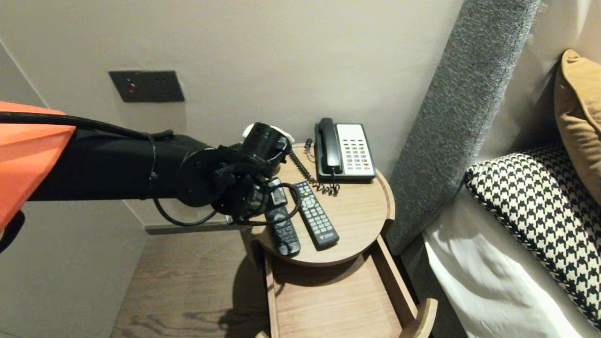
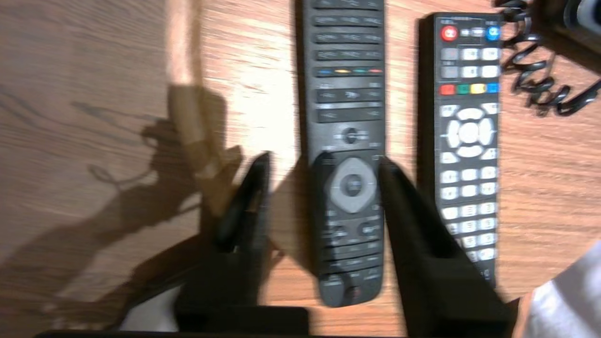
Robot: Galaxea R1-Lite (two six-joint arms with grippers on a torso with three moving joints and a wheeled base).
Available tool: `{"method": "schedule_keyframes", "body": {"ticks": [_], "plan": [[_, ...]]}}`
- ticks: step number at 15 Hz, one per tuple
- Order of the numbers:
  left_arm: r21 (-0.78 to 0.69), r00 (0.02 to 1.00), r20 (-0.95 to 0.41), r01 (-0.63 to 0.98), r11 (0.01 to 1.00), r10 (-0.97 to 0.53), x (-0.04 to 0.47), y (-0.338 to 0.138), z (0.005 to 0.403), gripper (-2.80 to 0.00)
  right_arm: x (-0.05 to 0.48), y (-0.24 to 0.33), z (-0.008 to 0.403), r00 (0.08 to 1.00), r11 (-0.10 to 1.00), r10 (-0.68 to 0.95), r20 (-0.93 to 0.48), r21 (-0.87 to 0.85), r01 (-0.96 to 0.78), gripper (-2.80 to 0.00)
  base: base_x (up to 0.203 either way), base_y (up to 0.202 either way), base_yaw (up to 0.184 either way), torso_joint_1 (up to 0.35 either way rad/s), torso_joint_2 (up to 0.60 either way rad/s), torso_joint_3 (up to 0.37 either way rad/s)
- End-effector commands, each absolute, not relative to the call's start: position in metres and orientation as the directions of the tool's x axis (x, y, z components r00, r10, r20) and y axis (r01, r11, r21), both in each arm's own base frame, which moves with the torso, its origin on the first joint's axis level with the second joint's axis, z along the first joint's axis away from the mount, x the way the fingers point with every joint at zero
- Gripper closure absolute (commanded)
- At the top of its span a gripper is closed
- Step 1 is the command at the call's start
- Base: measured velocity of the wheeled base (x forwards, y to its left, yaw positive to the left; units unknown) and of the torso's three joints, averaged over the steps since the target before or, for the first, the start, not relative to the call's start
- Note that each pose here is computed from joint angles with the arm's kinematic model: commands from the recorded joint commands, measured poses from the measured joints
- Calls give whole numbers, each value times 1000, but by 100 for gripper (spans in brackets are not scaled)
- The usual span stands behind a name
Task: Put the remote controls on the table in the drawer one by one
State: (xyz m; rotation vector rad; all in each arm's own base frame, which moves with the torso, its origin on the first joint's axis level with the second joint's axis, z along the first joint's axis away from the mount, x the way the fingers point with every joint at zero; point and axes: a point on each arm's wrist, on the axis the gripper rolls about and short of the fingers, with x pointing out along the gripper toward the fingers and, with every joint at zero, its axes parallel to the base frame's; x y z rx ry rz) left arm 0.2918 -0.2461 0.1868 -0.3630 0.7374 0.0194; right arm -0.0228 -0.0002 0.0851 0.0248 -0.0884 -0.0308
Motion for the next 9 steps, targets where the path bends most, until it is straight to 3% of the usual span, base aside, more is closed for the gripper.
{"method": "schedule_keyframes", "body": {"ticks": [1,5,9], "plan": [[-295,743,-665,-165,941,-78,298,-253,177,-280,-20,0,74,998,999,-32,49,25,31,0,0,0,0,0,0,0],[-236,746,-665,-246,940,28,303,-259,154,-280,-20,0,74,998,999,-32,49,25,31,0,0,0,0,0,0,0],[-253,758,-652,-239,937,18,307,-267,155,-280,-20,0,74,998,999,-32,49,25,31,0,0,0,0,0,0,0]]}}
